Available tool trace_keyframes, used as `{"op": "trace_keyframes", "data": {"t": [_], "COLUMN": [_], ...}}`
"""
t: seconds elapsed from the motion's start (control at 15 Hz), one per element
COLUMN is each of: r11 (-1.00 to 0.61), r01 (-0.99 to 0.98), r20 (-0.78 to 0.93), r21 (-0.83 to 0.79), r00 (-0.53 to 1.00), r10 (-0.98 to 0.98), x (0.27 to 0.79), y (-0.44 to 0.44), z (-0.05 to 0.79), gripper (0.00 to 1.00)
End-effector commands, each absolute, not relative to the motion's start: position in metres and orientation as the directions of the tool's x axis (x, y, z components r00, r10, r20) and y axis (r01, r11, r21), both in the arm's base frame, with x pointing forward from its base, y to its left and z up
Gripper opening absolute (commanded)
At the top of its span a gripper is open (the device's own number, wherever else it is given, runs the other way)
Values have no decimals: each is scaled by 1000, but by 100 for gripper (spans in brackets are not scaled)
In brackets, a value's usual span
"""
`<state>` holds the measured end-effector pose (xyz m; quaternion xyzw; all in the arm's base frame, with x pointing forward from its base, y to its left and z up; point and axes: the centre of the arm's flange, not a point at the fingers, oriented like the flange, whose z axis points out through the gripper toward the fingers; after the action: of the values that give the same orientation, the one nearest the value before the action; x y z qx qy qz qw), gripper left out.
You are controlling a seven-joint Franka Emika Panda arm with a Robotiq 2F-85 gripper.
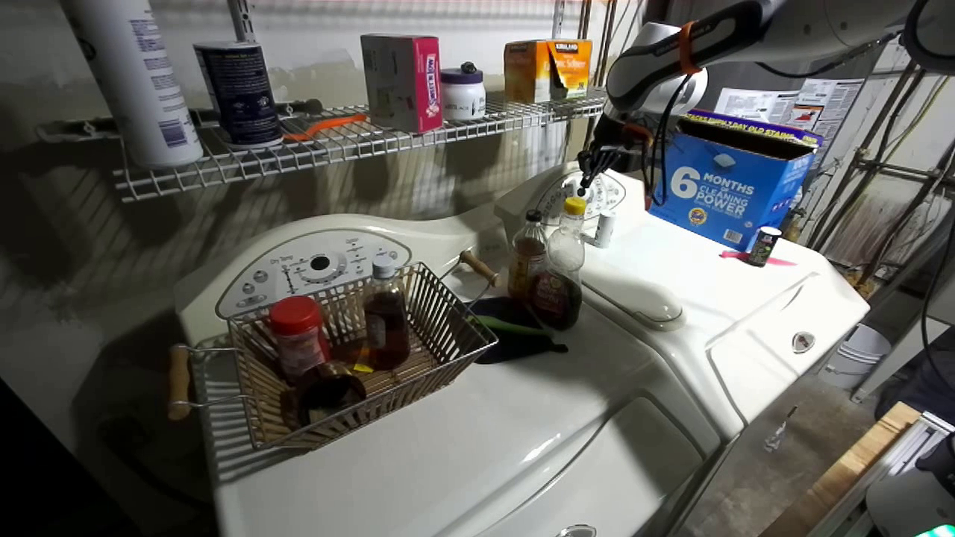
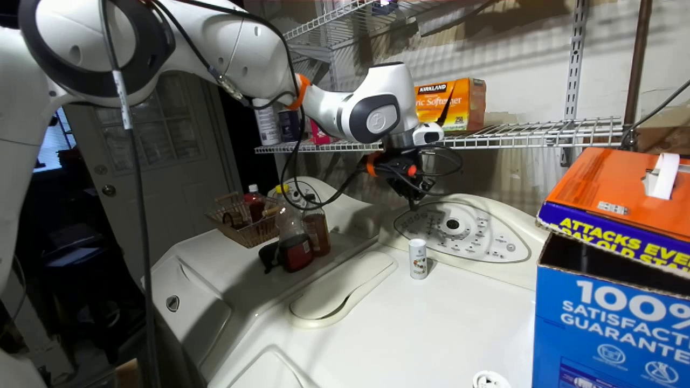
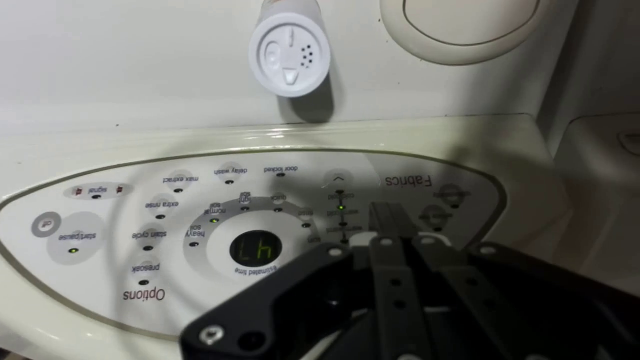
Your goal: Press a button on the washing machine
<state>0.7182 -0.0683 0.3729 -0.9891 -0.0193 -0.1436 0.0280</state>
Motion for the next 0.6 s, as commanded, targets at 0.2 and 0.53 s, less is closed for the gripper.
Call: {"op": "trace_keyframes", "data": {"t": [0.2, 0.53], "r11": [-997, -998], "r01": [53, 37], "r20": [277, 302], "r21": [-52, -56], "r00": [960, 953], "r10": [36, 19], "x": [755, 768], "y": [-77, -83], "z": [348, 341], "gripper": [0, 0]}}
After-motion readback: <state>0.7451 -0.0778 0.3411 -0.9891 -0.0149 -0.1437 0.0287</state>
